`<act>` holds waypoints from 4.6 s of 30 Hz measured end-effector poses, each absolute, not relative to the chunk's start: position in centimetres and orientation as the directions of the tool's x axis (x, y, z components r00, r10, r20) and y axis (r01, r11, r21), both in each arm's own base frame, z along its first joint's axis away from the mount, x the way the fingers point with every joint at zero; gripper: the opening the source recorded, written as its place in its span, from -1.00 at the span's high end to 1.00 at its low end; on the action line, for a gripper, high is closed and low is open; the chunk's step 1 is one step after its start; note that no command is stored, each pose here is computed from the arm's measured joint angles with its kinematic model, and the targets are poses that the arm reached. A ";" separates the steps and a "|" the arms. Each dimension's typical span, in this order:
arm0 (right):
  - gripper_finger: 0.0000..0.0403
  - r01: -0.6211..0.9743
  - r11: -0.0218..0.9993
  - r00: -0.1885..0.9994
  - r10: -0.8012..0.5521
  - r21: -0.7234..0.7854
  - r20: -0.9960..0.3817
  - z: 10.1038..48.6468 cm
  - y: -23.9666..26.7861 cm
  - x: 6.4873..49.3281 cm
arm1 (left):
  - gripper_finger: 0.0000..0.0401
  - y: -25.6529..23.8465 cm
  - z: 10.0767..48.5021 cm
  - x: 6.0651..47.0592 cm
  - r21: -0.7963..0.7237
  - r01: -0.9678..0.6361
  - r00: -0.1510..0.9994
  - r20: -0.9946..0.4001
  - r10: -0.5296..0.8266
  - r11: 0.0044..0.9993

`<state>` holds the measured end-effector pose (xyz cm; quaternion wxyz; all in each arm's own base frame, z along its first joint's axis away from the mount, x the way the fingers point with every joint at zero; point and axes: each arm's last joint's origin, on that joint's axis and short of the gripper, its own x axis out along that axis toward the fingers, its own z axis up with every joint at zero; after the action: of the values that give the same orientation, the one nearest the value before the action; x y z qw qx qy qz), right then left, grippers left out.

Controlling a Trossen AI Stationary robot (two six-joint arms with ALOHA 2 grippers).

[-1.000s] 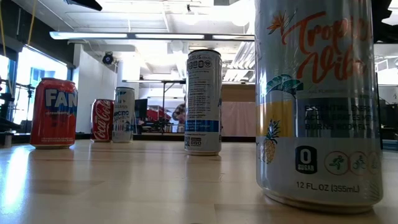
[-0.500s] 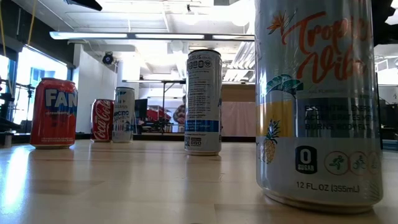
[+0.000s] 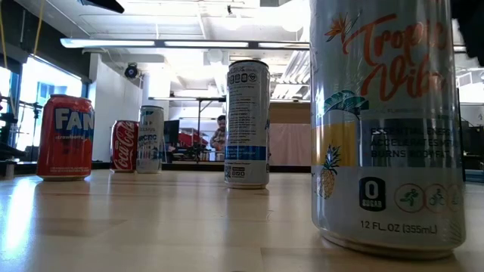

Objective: Place canned beverage on shelf
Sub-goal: Put the white soda can on the shelf

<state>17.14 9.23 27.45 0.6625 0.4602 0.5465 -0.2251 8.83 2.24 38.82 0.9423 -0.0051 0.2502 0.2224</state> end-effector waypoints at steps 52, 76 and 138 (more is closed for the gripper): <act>-0.22 0.685 0.671 0.058 0.339 0.285 -0.939 26.7 17.3 10.4 | -0.67 2.2 38.8 8.8 0.102 -0.422 0.776 -0.474 0.417 0.901; -0.29 0.518 0.740 0.241 0.353 0.428 -0.904 28.5 16.7 7.8 | -0.67 2.2 38.8 8.8 0.102 -0.422 0.776 -0.474 0.417 0.901; -0.65 0.446 0.800 0.078 0.413 0.402 -0.908 26.6 20.0 8.7 | -0.67 2.2 38.8 8.8 0.101 -0.422 0.776 -0.473 0.417 0.901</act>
<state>8.73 20.01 26.59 0.6626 0.3163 0.6788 -0.0126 8.82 2.24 38.83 0.9424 -0.0052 0.2497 0.2226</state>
